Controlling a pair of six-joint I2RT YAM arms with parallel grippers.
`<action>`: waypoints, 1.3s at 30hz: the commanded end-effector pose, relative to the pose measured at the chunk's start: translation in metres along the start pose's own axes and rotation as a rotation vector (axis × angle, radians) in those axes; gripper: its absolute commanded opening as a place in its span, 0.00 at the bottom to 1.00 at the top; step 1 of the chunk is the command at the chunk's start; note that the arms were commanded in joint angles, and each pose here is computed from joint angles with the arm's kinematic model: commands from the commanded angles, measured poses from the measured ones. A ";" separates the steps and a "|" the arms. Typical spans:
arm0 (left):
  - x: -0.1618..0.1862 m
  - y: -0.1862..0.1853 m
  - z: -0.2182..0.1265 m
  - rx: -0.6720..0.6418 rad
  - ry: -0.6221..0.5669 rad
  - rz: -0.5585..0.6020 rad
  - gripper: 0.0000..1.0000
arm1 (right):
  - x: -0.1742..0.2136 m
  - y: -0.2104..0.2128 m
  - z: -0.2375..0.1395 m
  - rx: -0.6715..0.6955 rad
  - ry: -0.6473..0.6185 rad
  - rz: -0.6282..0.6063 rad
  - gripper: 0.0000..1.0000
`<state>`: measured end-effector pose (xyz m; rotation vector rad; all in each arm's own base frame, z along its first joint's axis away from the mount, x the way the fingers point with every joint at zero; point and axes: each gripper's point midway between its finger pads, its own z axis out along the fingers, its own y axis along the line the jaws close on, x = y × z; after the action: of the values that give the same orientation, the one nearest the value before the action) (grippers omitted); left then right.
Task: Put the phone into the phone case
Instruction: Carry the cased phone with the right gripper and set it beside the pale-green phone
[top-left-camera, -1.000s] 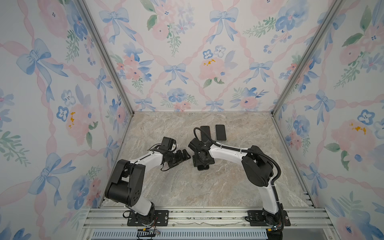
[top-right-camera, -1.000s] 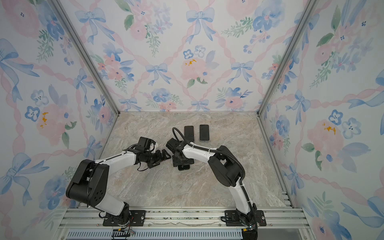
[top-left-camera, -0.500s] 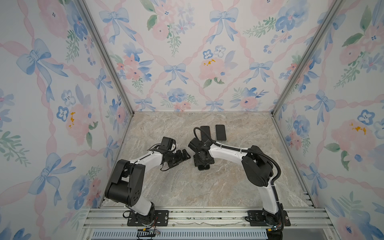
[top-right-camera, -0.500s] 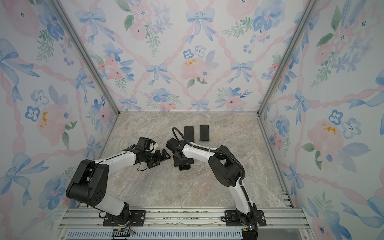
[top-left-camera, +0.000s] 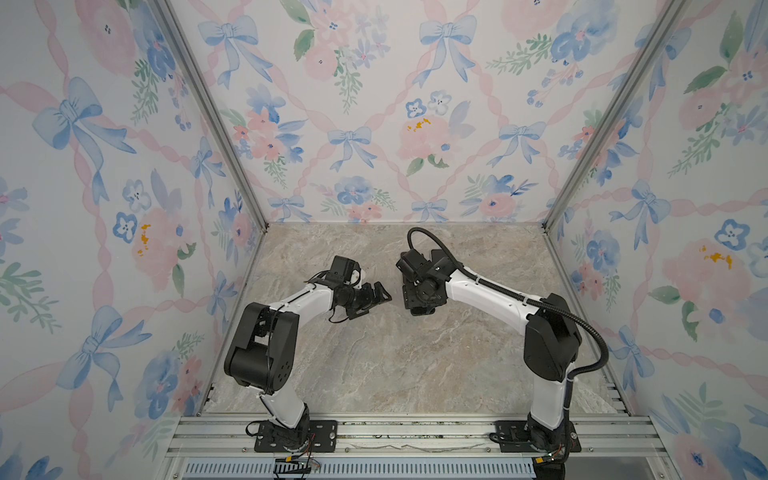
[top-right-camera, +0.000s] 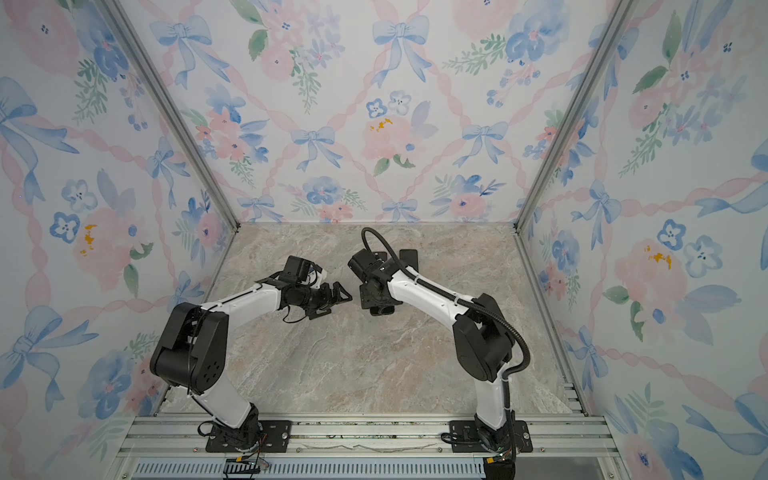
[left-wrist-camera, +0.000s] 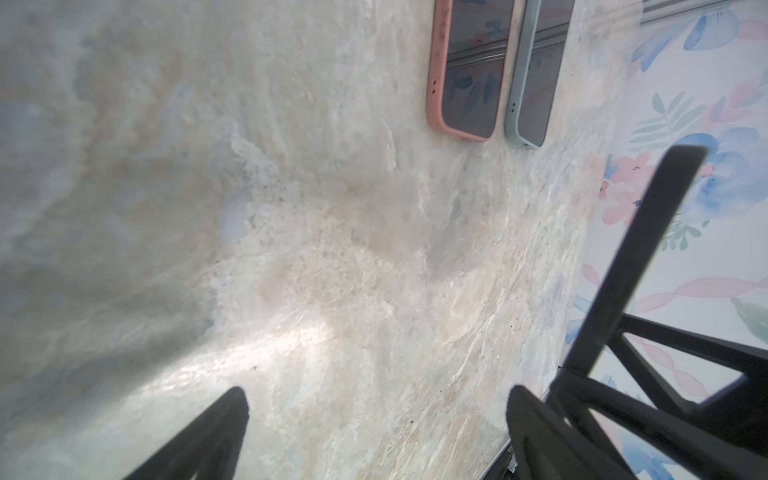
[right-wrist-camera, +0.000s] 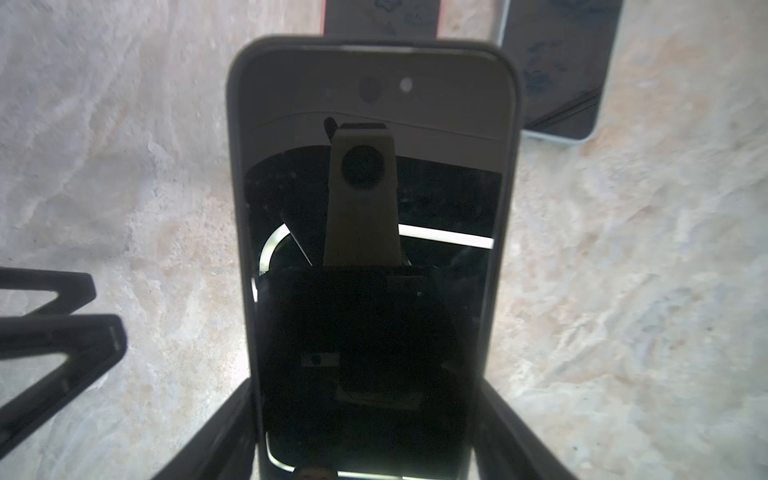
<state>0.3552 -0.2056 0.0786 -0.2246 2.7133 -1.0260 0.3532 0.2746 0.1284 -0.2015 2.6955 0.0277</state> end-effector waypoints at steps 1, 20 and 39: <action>-0.008 -0.015 0.011 0.034 0.032 0.026 0.98 | -0.022 -0.043 -0.008 0.068 -0.043 -0.006 0.64; -0.087 -0.044 0.083 0.043 0.047 0.048 0.98 | -0.092 -0.177 0.064 0.099 0.023 0.131 0.62; -0.103 -0.042 0.096 0.041 0.050 0.038 0.98 | -0.104 -0.217 0.131 0.099 0.155 0.139 0.62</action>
<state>0.4841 -0.2771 0.0595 -0.1358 2.7024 -1.0929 0.5275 0.0808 0.0472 0.0470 2.8582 -0.0913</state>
